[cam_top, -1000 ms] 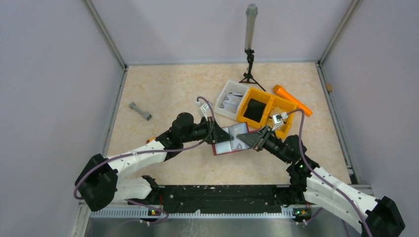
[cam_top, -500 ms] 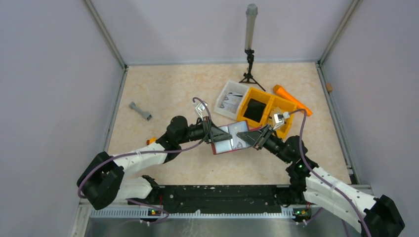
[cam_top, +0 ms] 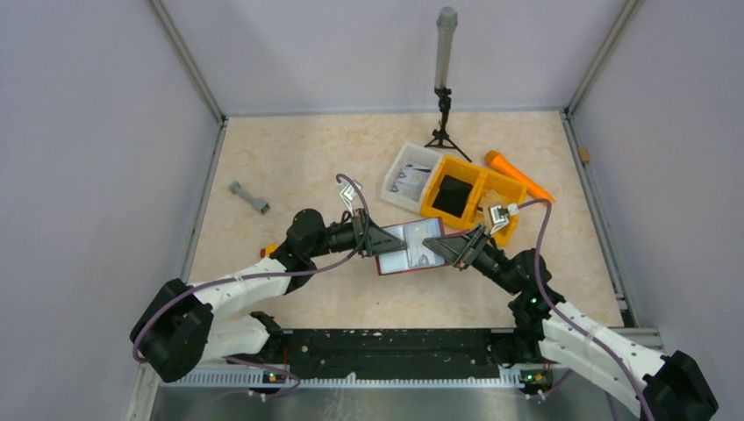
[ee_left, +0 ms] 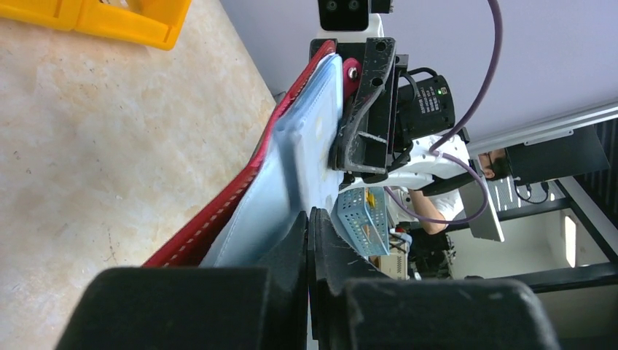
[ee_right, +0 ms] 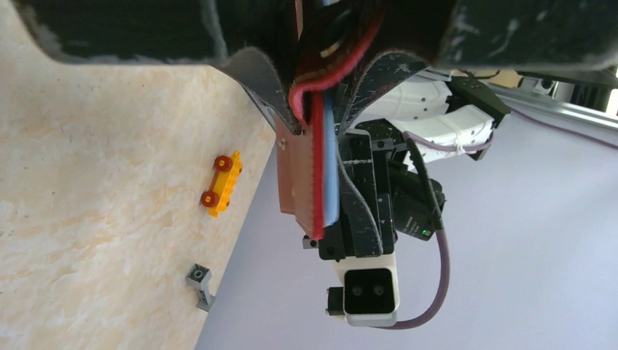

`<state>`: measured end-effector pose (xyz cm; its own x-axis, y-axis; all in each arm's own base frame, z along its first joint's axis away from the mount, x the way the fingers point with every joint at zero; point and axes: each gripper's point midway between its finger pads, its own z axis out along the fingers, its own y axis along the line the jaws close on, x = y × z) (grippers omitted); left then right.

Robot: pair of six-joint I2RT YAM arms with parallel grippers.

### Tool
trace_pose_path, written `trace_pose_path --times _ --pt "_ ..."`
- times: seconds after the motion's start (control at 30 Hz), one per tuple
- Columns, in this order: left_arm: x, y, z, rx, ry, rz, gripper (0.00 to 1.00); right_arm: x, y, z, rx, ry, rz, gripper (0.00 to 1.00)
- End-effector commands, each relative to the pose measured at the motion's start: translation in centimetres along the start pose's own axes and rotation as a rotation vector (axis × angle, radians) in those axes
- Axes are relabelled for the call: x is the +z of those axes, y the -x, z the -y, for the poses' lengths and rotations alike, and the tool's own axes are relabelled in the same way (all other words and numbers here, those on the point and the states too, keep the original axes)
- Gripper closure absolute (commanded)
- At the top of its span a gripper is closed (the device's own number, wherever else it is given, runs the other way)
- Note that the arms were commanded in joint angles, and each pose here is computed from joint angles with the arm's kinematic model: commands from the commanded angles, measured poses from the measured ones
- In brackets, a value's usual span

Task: Take the credit cards out of the card holder
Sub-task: Remove the credit card from the card holder.

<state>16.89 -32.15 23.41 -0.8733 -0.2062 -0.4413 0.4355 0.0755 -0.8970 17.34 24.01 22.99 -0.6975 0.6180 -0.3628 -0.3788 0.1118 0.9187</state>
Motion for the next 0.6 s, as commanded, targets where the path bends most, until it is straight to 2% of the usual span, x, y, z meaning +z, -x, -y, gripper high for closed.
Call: trace_pose_path --times 0.0,0.07,0.13,0.17,0.23,0.4,0.5,0.57 --pt "-0.7 0.4 1.8 0.059 -0.065 0.018 1.0 0.0 1.1 -1.9 -0.006 0.074 0.036 0.75" --pt "-1.0 0.4 1.6 0.059 -0.055 0.018 1.0 0.0 1.1 -1.9 -0.011 0.074 0.038 0.71" --pt "-1.2 0.4 1.3 0.057 -0.044 0.022 1.0 0.0 1.2 -2.0 -0.014 0.074 0.038 0.71" --pt "-1.3 0.4 1.2 0.056 -0.038 0.024 1.0 0.0 1.2 -2.0 -0.015 0.072 0.037 0.78" --pt "-1.3 0.3 0.8 0.052 -0.022 0.022 1.0 0.1 1.2 -1.8 -0.012 0.064 0.034 1.0" --pt "-1.1 0.0 0.2 0.03 -0.003 -0.002 1.0 0.4 0.9 -1.3 -0.009 0.042 0.015 1.0" --pt "-1.1 0.1 -0.3 0.033 0.021 0.007 0.9 0.5 1.0 -1.3 -0.003 0.043 0.02 1.0" --pt "-1.2 0.1 -0.5 0.038 0.041 0.011 0.74 0.4 1.0 -1.4 0.002 0.045 0.023 1.0"
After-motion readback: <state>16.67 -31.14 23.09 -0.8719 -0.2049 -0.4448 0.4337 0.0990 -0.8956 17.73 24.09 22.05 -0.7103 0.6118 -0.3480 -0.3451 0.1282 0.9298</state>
